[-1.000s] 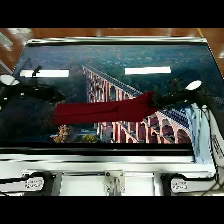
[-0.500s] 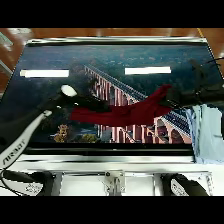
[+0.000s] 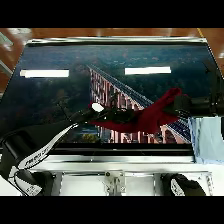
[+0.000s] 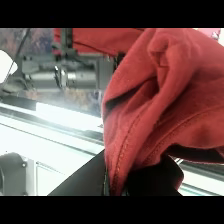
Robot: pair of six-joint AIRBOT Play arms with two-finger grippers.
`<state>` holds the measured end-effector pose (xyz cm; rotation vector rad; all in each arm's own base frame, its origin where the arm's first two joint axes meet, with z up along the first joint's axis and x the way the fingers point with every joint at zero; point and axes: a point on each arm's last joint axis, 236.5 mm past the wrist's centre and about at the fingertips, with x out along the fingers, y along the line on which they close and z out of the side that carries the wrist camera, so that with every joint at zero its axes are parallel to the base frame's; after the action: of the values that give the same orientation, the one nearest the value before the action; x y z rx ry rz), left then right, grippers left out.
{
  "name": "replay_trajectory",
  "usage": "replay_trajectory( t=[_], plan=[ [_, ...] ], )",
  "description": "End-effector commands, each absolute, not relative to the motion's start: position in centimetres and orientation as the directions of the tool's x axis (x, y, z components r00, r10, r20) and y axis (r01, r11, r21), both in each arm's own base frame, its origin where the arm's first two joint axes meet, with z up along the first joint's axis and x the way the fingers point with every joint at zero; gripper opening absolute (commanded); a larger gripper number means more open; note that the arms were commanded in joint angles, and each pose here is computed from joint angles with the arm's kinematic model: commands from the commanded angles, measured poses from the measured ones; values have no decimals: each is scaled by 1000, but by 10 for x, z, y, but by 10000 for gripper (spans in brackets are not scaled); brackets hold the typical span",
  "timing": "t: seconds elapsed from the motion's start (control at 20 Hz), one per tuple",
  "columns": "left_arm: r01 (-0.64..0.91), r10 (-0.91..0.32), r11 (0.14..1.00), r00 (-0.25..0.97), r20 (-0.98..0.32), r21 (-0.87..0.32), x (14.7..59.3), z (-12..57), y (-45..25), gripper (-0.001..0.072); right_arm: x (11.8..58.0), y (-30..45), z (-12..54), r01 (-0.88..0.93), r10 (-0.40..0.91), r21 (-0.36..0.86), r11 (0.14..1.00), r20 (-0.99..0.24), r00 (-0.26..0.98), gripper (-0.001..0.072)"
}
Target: Fold the shirts.
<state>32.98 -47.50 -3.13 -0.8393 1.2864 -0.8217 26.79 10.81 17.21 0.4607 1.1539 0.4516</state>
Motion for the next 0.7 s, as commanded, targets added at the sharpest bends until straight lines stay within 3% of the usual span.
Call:
replay_trajectory(
  t=[0.0, 0.2, 0.35, 0.45, 0.65],
  plan=[
    [93, -917, 393, 114, -382, -915, 348, 2, -466, 41, 276, 109, 171, -95, 559, 565, 820, -751, 352, 69],
    [314, -854, 505, 317, -413, -804, 418, 72, -368, 40, 297, 146, 138, -149, 570, 551, 821, -779, 261, 69],
    [341, -773, 561, 543, -329, -754, 463, 159, -259, 41, 326, 200, 103, -201, 596, 561, 803, -771, 227, 69],
    [353, -706, 590, 662, -251, -726, 467, 218, -187, 41, 349, 247, 79, -223, 631, 590, 776, -738, 241, 69],
    [343, -593, 670, 780, -198, -658, 439, 280, -89, 42, 370, 343, 20, -197, 692, 665, 720, -672, 262, 69]
  ],
)
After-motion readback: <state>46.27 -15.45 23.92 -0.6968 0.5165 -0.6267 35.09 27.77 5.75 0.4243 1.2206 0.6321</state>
